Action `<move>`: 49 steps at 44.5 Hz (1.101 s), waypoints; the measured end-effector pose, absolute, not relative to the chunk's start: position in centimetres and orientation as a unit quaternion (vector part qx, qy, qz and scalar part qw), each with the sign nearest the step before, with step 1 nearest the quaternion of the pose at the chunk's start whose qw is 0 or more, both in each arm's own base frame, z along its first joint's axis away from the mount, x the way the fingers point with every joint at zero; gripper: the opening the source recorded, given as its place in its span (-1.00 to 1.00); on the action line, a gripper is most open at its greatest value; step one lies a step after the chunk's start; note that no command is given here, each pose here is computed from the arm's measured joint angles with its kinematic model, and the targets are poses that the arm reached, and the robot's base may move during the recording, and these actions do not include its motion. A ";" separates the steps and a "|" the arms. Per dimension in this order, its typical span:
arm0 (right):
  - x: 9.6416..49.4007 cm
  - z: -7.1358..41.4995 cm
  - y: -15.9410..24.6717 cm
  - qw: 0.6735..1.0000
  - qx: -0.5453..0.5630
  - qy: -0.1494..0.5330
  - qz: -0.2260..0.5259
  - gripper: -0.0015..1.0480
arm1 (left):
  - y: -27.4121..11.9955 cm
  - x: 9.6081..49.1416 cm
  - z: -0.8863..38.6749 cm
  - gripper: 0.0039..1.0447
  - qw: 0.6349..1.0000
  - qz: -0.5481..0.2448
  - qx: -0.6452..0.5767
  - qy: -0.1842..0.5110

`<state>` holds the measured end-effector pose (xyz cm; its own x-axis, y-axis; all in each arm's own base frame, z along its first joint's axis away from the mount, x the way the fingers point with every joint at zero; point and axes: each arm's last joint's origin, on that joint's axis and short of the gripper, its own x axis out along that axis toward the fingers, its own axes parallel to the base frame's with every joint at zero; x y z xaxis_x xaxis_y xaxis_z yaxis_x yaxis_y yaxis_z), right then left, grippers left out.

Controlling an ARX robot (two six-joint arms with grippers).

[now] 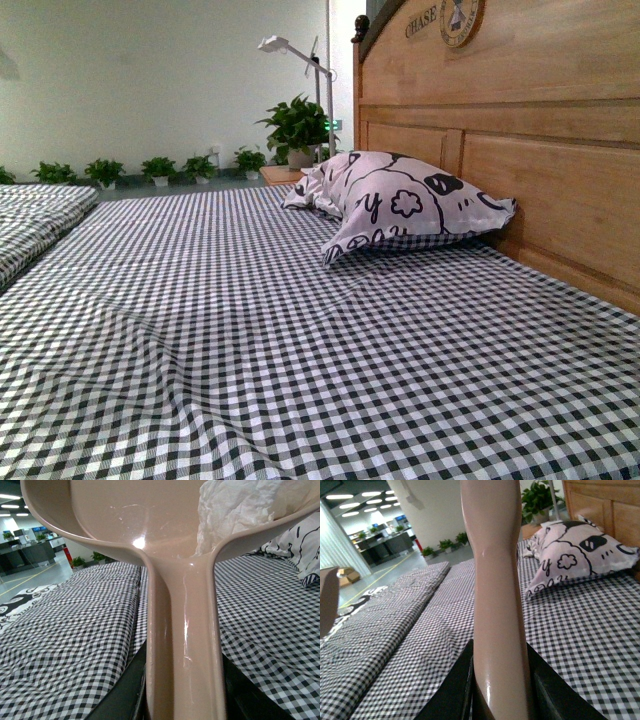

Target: Clean up trash

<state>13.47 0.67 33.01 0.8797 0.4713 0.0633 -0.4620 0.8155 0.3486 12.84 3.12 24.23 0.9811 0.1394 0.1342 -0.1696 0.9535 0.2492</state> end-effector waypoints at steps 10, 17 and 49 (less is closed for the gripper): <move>13.5 33.0 0.7 0.954 0.181 0.014 0.237 -0.59 | 3.1 12.8 24.3 -0.50 0.987 0.078 0.130 -0.059; 13.6 32.9 0.7 0.954 0.181 0.015 0.236 -0.59 | 3.1 12.8 24.3 -0.50 0.987 0.078 0.130 -0.059; 13.6 32.9 0.7 0.954 0.181 0.015 0.237 -0.59 | 3.1 12.8 24.3 -0.50 0.987 0.078 0.129 -0.059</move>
